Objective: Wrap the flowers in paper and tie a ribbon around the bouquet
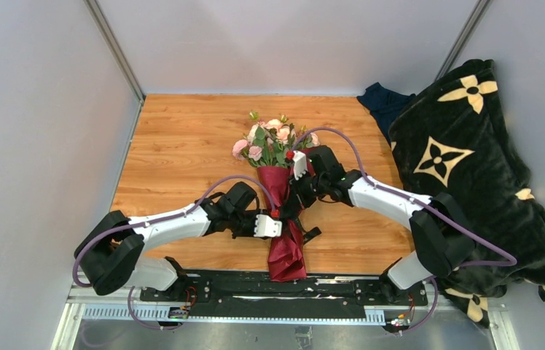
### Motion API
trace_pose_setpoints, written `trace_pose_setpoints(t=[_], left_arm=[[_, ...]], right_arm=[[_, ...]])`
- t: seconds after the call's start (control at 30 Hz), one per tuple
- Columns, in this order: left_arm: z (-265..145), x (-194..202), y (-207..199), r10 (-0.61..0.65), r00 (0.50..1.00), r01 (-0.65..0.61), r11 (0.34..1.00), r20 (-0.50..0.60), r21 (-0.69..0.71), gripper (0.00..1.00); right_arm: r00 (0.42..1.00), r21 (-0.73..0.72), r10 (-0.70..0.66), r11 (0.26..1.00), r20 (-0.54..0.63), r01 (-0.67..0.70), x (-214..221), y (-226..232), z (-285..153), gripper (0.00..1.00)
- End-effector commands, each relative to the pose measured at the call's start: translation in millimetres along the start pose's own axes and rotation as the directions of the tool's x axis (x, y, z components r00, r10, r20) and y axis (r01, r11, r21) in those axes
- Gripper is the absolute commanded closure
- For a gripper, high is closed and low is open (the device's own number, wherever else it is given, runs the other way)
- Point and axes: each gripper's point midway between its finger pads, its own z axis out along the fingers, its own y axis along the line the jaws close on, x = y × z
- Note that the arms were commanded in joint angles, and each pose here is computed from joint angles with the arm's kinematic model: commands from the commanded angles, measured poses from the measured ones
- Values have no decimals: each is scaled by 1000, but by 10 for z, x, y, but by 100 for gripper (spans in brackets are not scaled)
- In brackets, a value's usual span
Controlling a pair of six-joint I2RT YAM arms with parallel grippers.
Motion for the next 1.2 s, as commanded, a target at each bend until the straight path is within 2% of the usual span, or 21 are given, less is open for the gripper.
trace_pose_setpoints(t=[0.0, 0.13, 0.23, 0.33, 0.5, 0.57, 0.63, 0.7, 0.77, 0.93, 1.03, 1.17], left_arm=[[-4, -22, 1, 50, 999, -50, 999, 12, -2, 99], [-66, -24, 57, 74, 997, -74, 997, 1, -32, 100], [-127, 93, 173, 112, 991, -118, 990, -75, -82, 100], [-174, 156, 202, 157, 982, -167, 983, -109, -83, 100], [-154, 84, 280, 172, 981, -181, 978, -88, -107, 100], [-152, 48, 320, 180, 981, -188, 974, -78, -122, 100], [-150, 34, 339, 194, 978, -203, 971, -76, -124, 100], [-149, 43, 333, 203, 976, -212, 970, -80, -120, 100], [-155, 32, 335, 214, 974, -222, 968, -77, -119, 100], [-148, 25, 322, 217, 974, -224, 968, -71, -111, 100], [-141, 26, 310, 219, 973, -226, 968, -68, -107, 100], [-139, 18, 310, 221, 973, -227, 968, -65, -104, 100]], right_arm=[[996, 40, 11, 999, 87, -15, -217, -100, -93, 100], [978, 90, 73, 992, 197, -92, -341, -279, -240, 100], [955, 119, 145, 976, 260, -181, -328, -474, -352, 100], [938, 136, 198, 960, 283, -244, -237, -605, -413, 100], [936, 119, 234, 955, 262, -272, -136, -596, -420, 100], [937, 99, 256, 953, 238, -286, -109, -563, -433, 93], [925, 70, 308, 941, 221, -330, -105, -520, -495, 75], [910, 75, 353, 923, 219, -376, -77, -510, -577, 64], [898, 102, 365, 911, 244, -398, -119, -505, -658, 47], [861, 126, 406, 879, 306, -460, -235, -368, -643, 42], [832, 175, 456, 834, 316, -524, -180, -413, -552, 40], [860, 236, 437, 835, 265, -497, -197, -357, -384, 36]])
